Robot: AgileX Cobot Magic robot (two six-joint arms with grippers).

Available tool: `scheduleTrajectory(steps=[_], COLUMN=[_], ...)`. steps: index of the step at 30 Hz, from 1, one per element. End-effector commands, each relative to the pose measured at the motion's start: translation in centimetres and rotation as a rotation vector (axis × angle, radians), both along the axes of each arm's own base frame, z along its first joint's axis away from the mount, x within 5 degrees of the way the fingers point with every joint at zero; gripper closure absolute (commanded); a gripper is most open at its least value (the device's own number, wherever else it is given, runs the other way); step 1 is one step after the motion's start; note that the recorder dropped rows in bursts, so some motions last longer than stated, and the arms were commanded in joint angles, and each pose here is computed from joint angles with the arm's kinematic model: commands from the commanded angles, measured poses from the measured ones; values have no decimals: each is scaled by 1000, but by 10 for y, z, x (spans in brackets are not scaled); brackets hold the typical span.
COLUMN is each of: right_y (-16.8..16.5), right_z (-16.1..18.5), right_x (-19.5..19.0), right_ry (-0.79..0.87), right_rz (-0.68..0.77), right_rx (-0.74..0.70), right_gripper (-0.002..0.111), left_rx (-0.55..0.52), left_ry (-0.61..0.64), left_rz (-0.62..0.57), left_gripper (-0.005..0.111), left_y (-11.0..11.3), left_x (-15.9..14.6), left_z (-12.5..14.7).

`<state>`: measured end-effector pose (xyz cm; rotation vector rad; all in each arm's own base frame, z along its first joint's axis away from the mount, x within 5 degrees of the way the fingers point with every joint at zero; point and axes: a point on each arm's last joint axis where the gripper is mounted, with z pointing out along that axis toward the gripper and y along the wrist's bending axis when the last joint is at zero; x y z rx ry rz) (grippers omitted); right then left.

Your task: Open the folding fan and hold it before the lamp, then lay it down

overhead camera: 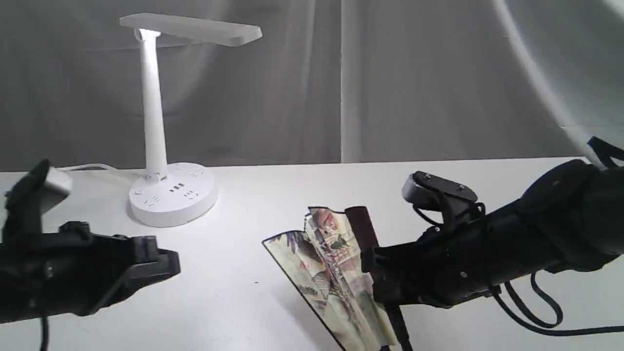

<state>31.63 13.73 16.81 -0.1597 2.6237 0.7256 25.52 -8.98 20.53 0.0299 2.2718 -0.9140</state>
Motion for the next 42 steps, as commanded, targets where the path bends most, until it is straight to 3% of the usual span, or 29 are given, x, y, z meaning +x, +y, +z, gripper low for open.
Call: scheduleTrajectory(steps=[1, 4, 7, 9, 12, 13, 15, 17, 20, 23, 26, 33, 37, 39, 42], right_y=[-1, -2, -2, -2, -2, -2, -2, -2, -2, -2, -2, -2, -2, -2, -2], right_z=[14, 20, 20, 20, 20, 20, 20, 20, 20, 20, 20, 20, 20, 20, 20], right_x=[-1, -2, -2, -2, -2, -2, -2, -2, -2, -2, -2, -2, -2, -2, -2], right_ry=[-45, -62, -59, -60, -62, -62, -62, -62, -64, -67, -70, -69, -69, -69, -70], right_rz=[-23, -22, -19, -18, -20, -20, -20, -20, -17, -11, -14, -13, -13, -13, -10], right_rx=[22, 28, 30, 29, 28, 28, 28, 28, 27, 24, 23, 23, 23, 23, 22], right_gripper=[108, 108, 108, 108, 108, 108, 108, 108, 108, 108, 108, 108, 108, 108, 108], left_rx=[-15, 56, 248, 419, 637, 754, 853, 867, 892, 932, 961, 1094, 980, 896, 796], left_ry=[22, -88, -234, -163, 24, 59, 86, 82, 24, -71, -132, -346, -395, -437, -564], left_rz=[-74, -215, -319, -182, 210, 338, 446, 459, 323, 114, 21, -228, -326, -459, -766], left_gripper=[107, 107, 107, 107, 107, 107, 107, 107, 107, 107, 107, 107, 107, 107, 107], left_y=[-9, -14, -11, 6, 44, 60, 73, 75, 59, 22, -13, -55, -76, -90, -111], left_x=[15, 24, 30, 37, 42, 41, 39, 38, 37, 32, 21, 21, 13, 2, -25], left_z=[-16, -23, -31, -40, -50, -49, -47, -45, -42, -41, -39, -19, -17, -21, -27])
